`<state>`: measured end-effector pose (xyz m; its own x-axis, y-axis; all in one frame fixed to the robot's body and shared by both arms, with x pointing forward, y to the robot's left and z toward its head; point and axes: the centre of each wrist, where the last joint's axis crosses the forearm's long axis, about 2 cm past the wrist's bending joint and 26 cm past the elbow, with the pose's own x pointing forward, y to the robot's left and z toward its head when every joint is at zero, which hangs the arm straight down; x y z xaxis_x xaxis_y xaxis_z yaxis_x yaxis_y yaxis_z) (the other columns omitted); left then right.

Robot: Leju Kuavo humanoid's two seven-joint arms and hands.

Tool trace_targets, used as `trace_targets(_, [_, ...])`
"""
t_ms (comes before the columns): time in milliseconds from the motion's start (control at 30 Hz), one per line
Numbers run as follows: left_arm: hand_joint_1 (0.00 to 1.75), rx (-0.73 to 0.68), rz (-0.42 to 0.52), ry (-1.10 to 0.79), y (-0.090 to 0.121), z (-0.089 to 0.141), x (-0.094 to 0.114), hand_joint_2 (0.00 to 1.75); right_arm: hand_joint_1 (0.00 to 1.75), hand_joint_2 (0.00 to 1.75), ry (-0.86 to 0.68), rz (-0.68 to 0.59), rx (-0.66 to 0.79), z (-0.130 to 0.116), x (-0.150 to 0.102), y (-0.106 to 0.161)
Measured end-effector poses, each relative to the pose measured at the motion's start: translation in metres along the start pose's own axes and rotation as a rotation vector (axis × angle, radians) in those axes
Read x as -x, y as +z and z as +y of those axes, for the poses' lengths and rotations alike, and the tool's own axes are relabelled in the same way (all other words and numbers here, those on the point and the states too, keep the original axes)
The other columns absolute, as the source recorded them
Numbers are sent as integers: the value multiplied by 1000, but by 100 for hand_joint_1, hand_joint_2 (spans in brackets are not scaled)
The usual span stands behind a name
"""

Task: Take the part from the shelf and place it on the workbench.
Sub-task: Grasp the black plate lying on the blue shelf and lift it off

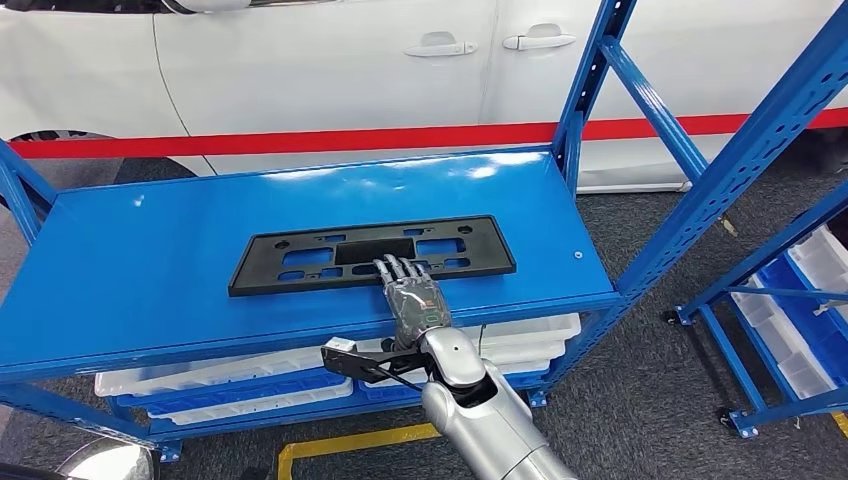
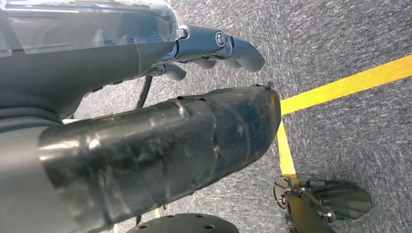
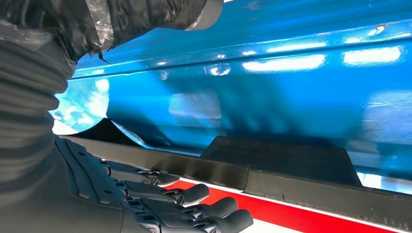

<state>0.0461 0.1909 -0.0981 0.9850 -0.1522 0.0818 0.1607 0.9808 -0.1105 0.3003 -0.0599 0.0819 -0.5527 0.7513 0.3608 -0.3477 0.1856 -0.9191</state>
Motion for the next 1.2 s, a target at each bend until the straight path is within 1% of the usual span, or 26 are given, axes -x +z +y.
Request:
trace_targets(133, [0,4,1,11,0,-1,-1,0,0,175,-4,-6,14,-1,0,-1])
trace_targets(467, [0,8,6,20,0,-2,-2,0,0,175,-26,-20,51,-12,-2,-6])
trace_targets(733, [0,11,5,30,0,-2,-4,0,0,175,-44,-28,102,-32,-6,-11])
trace_targets(1200, [0,10,-2,28,0,-2,-6,0,0,175,-27,-17,108,-27,-4,-10])
